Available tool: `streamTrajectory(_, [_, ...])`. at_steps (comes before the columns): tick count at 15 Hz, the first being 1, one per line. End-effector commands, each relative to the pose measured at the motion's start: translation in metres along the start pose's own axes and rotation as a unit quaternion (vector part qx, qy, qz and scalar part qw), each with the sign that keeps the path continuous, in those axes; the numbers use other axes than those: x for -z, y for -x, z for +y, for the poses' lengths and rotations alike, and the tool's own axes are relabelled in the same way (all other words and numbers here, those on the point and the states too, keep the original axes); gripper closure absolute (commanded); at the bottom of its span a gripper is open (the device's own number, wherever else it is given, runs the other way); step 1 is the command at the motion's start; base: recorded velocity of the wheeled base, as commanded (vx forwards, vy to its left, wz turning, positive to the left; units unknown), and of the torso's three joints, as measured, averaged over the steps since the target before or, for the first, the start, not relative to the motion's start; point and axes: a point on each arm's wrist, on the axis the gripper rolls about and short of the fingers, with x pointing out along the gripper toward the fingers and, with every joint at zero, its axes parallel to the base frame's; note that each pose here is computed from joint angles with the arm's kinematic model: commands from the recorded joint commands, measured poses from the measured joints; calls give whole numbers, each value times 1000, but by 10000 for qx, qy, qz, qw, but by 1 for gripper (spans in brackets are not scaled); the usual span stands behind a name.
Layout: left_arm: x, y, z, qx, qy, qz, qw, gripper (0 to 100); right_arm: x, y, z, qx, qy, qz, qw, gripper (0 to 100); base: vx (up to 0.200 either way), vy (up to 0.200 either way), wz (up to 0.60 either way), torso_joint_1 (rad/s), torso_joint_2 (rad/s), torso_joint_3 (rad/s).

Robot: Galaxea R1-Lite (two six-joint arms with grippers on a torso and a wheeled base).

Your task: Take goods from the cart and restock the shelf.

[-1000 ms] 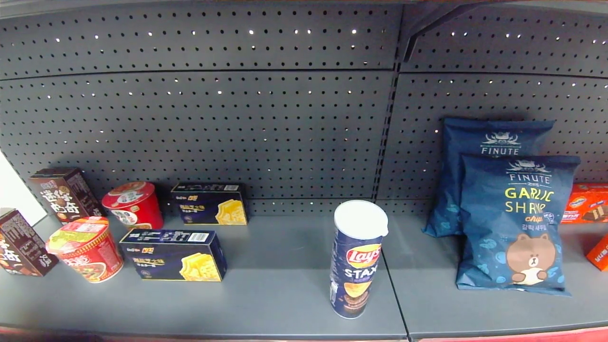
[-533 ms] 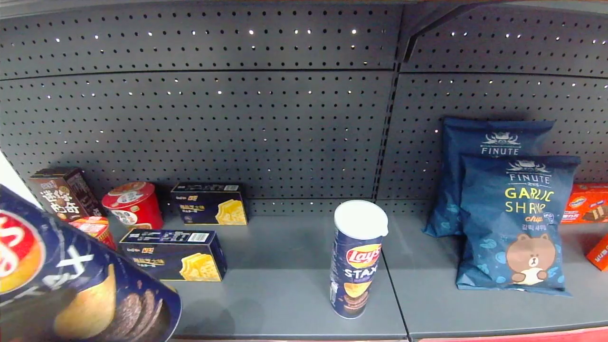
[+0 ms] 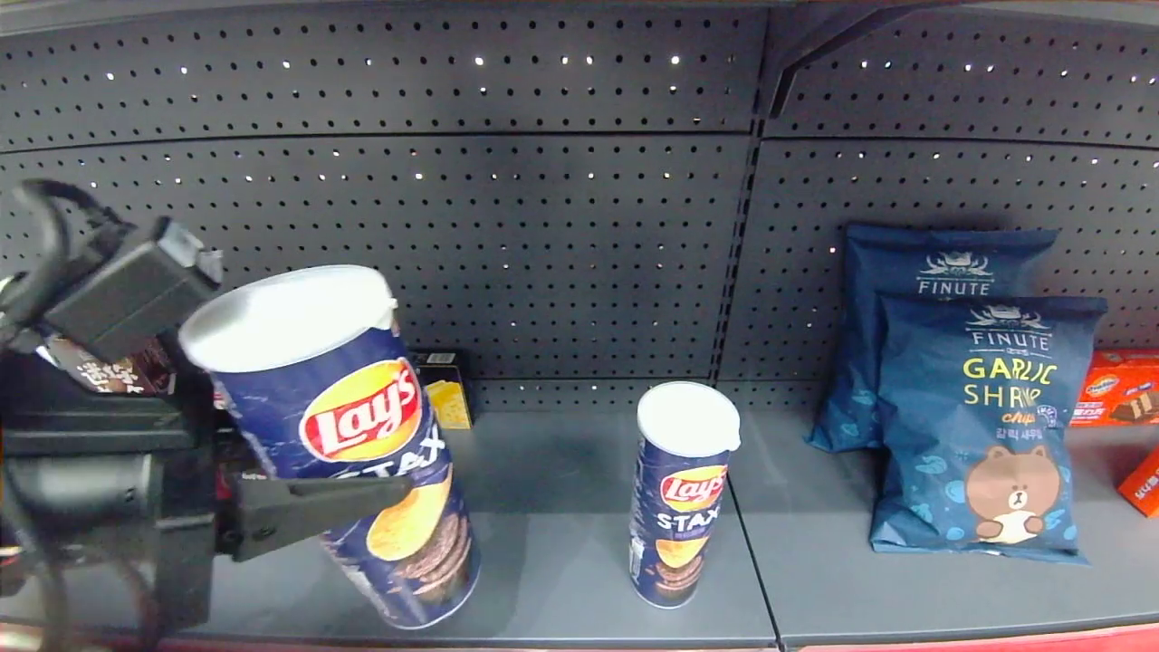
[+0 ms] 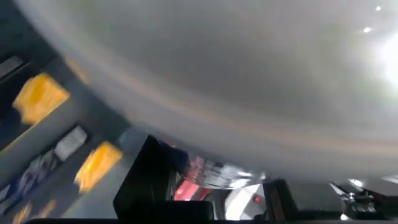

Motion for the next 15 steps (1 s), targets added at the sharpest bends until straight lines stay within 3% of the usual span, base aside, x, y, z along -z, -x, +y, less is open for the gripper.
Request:
streamTrajectory(1, [-14,-54,23,188,32,309,9993,100,3,0,1,72,-10,-3,10000,0,0,0,0,0,0,0])
streamTrajectory(2, [-15,-61,26,217,-38,282,9994,100,3,0,1,102,-13,0,9999,0,0,0,0,0,0,0])
streamTrajectory(3, [-15,-82,35,389,-337,197,9985,100,3,0,1,140,-18,-5,9999,0,0,0,0,0,0,0])
streamTrajectory(5, [-18,-104,44,826,-362,113,9959,100,2,1,1,165,-23,-34,9999,0,0,0,0,0,0,0])
streamTrajectory(7, [-24,-128,56,906,-367,120,9951,100,2,1,1,165,-23,-34,9999,0,0,0,0,0,0,0])
streamTrajectory(10, [-38,-164,74,950,-651,38,9933,100,2,2,1,175,-27,-64,9998,0,0,0,0,0,0,0])
streamTrajectory(12, [-43,-181,82,1104,-700,-45,9914,100,2,2,1,221,-31,-69,9997,0,0,0,0,0,0,0])
streamTrajectory(15, [-38,-215,93,1174,-770,32,9901,100,0,2,1,253,-37,-97,9996,0,0,0,0,0,0,0])
